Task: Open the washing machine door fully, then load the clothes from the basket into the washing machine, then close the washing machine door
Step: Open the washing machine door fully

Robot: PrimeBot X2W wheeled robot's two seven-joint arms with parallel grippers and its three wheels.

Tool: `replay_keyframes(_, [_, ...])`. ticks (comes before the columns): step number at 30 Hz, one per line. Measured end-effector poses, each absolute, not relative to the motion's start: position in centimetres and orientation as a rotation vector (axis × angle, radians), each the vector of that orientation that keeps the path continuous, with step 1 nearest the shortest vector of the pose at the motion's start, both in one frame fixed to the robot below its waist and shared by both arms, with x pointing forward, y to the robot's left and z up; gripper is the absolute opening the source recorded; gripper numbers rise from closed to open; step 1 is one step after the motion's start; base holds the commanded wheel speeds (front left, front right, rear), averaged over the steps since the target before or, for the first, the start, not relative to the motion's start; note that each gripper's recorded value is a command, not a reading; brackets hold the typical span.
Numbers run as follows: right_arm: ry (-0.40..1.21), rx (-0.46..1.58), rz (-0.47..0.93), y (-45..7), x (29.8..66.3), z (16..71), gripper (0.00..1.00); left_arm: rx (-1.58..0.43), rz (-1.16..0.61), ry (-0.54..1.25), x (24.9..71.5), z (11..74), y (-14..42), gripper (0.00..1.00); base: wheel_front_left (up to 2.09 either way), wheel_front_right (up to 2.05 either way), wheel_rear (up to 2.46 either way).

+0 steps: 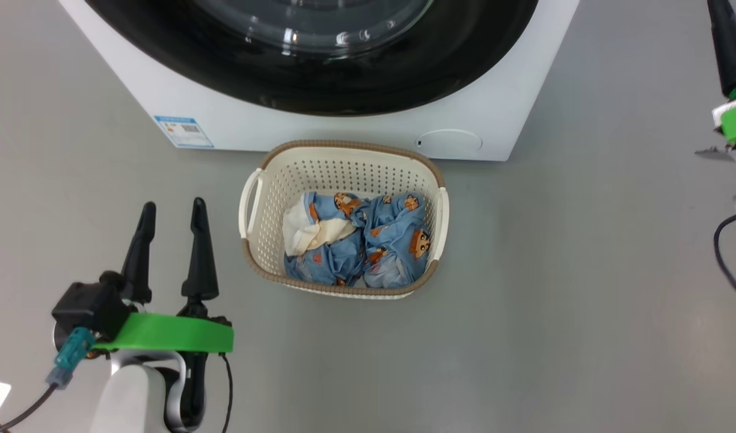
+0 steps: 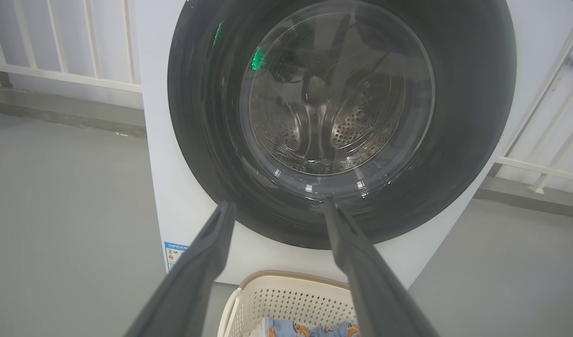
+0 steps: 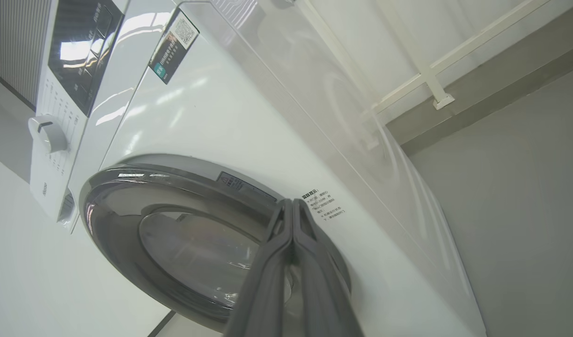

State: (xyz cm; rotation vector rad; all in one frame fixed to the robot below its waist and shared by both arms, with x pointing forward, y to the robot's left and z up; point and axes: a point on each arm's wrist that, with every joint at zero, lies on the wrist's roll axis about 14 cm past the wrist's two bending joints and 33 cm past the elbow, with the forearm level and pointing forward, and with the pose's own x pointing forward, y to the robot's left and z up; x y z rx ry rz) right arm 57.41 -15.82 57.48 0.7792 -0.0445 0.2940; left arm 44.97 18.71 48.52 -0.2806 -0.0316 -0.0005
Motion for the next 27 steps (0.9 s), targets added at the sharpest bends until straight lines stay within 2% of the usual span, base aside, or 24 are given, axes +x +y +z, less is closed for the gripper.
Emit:
replay_keyframes(13, [0.136,1.006,0.386,-13.8,62.1,57.1,0.00,-0.278,-0.002,-0.036,46.4,48.2,18.7,1.00,0.00,0.00,0.00])
replay_keyframes(27, [0.330,1.094,0.509,-10.3,65.2,55.9,0.00,-0.280,0.023,-0.011,46.3,47.0,19.3,1.00,0.00,0.00,0.00])
